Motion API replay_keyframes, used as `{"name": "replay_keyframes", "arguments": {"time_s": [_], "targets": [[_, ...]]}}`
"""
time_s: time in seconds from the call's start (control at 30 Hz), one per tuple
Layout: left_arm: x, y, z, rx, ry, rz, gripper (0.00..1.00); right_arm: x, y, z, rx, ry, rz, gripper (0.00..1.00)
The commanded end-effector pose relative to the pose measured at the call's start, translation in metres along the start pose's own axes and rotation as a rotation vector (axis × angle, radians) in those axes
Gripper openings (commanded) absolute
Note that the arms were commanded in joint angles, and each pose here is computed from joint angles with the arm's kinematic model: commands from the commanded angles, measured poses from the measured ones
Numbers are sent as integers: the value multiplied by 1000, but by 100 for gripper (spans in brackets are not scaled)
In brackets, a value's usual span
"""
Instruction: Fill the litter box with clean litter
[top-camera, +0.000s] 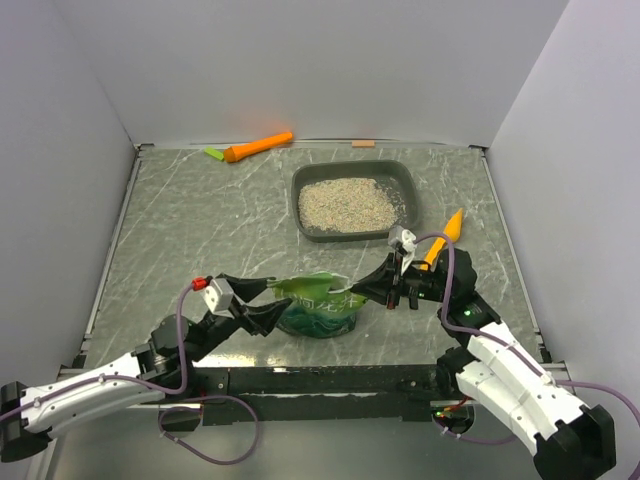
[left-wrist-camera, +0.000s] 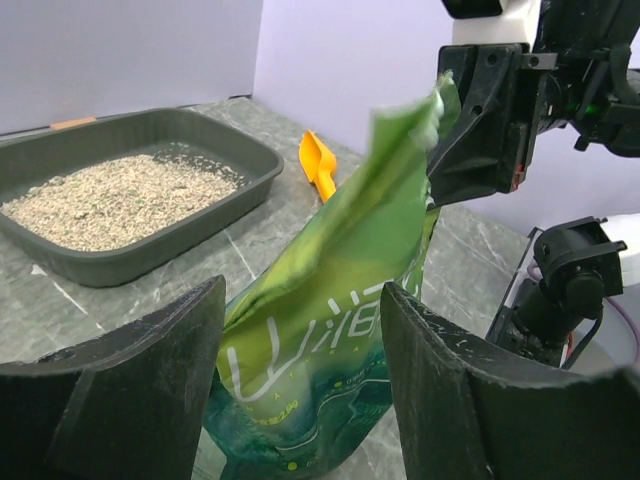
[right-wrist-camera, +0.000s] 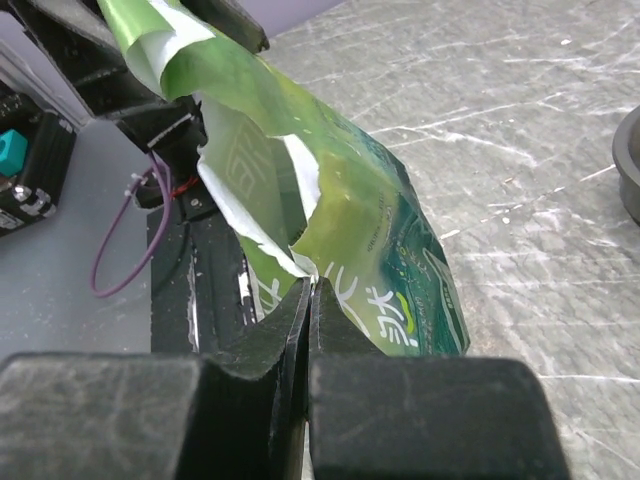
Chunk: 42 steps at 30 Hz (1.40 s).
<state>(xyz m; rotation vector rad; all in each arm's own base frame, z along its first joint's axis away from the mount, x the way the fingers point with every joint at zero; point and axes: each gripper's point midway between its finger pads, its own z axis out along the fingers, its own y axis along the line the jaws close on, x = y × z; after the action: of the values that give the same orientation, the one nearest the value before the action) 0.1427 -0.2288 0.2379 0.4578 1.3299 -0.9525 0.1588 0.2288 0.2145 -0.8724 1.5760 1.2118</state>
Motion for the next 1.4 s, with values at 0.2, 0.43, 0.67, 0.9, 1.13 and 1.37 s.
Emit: {"name": "replay_keyframes", "arguments": {"time_s": [0.2,0.43,0.67,0.9,1.13,1.37], "targets": [[-2,-15,20,100,-61,30,67,-9,7,-2,-23,-70,-21,0],[2,-4,30,121,-20,50,65,-13,14,-11,-1,-94,-42,0],[1,-11,35,216,-29,36,62,-9,20,-13,-21,-88,-26,0],[-4,-24,34,338,-47,19,49,-5,23,-14,-30,-87,-13,0],[-12,-34,29,416,-69,-9,13,0,20,-17,8,-85,14,0],[-6,-53,29,535,3,-84,1,2,13,-18,72,-71,125,0]]}}
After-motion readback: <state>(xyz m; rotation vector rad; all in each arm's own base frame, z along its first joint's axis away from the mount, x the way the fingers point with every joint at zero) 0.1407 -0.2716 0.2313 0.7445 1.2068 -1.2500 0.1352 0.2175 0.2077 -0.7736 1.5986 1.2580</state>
